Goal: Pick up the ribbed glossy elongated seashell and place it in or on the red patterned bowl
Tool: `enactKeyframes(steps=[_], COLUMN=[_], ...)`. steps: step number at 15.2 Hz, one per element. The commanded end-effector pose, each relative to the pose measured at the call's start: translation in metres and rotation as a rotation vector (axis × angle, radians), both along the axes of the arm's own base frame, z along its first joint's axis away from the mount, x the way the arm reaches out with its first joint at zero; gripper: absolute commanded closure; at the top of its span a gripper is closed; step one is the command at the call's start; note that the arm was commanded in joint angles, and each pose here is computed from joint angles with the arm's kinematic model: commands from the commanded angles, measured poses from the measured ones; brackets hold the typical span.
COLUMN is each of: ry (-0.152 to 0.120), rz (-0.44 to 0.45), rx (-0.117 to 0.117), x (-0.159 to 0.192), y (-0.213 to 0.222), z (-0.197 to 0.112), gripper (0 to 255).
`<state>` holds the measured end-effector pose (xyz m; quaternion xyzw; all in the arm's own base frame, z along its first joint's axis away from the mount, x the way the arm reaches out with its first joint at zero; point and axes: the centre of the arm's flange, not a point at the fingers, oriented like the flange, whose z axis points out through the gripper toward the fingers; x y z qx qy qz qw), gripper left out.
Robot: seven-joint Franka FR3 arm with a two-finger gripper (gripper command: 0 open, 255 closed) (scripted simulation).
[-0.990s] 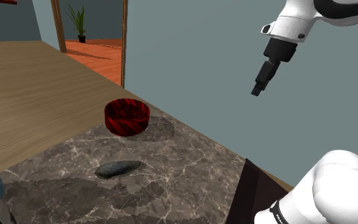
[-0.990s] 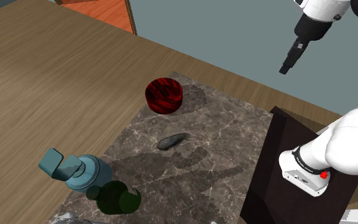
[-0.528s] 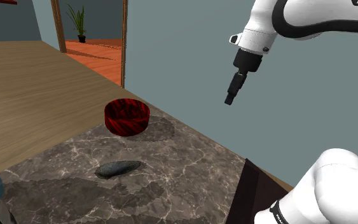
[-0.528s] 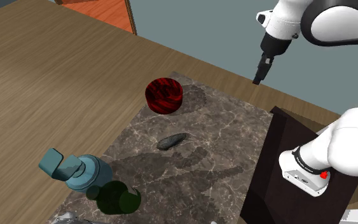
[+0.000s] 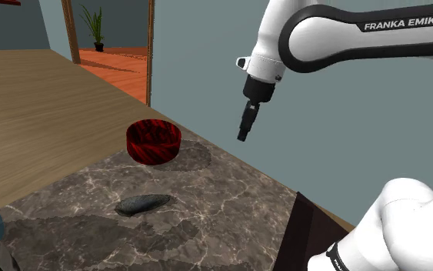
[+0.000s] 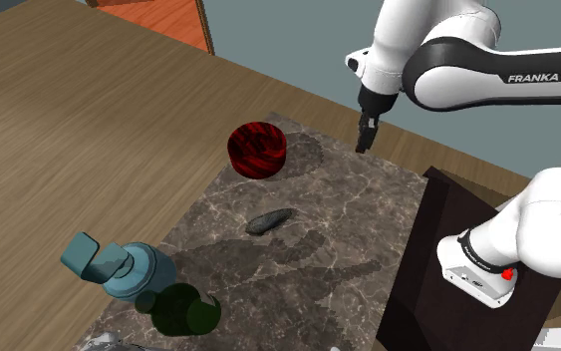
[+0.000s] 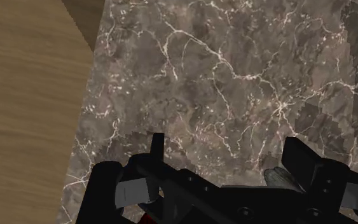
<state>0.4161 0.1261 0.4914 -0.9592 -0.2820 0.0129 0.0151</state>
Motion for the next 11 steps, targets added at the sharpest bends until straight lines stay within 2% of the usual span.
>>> enactKeyframes(steps=[1,11], ry=[-0.004,-0.021], rz=[0.052,0.309], rx=[0.001,0.003], x=[0.011,0.045], y=[0.020,0.126], z=[-0.014,-0.085], gripper=[0,0])
